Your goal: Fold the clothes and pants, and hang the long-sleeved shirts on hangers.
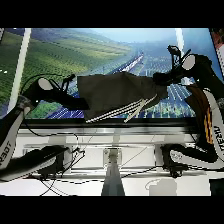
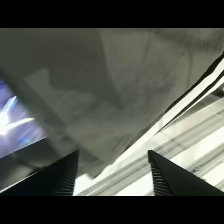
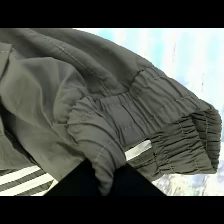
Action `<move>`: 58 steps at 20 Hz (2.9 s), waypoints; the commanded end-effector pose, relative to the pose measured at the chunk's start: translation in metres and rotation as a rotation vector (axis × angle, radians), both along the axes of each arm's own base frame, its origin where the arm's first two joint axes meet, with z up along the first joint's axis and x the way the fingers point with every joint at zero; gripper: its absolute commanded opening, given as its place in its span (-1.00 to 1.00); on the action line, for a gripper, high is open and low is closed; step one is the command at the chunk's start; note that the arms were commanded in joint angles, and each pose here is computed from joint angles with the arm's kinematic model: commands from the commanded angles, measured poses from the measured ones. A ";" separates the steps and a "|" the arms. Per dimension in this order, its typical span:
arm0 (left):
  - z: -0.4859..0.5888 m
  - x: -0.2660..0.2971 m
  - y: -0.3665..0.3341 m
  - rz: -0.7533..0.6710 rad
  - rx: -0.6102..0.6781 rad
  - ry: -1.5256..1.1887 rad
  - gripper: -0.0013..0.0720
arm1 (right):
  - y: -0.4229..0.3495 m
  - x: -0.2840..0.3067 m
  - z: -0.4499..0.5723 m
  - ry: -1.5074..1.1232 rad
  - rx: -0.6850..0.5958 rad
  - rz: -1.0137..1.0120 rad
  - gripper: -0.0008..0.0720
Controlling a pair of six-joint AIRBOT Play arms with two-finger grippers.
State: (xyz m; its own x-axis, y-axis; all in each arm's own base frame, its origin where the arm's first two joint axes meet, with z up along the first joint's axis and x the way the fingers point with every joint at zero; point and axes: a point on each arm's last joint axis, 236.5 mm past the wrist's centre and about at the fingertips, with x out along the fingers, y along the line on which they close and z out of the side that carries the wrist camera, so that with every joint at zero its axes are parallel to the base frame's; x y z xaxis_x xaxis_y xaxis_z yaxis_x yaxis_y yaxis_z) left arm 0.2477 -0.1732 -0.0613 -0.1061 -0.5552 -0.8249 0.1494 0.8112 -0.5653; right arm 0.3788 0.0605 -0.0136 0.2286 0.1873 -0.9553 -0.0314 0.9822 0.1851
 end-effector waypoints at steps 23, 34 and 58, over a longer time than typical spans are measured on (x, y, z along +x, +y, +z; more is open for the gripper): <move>0.043 0.088 -0.016 0.013 -0.064 -0.255 -0.95 | 0.032 0.013 0.047 -0.113 0.133 0.054 -0.87; 0.200 0.125 0.055 0.061 0.026 -0.616 -0.96 | 0.017 0.015 0.098 -0.201 0.032 0.166 -0.87; 0.031 0.083 -0.025 0.054 0.062 -0.570 -0.95 | -0.105 -0.022 -0.001 0.086 0.089 -0.005 0.35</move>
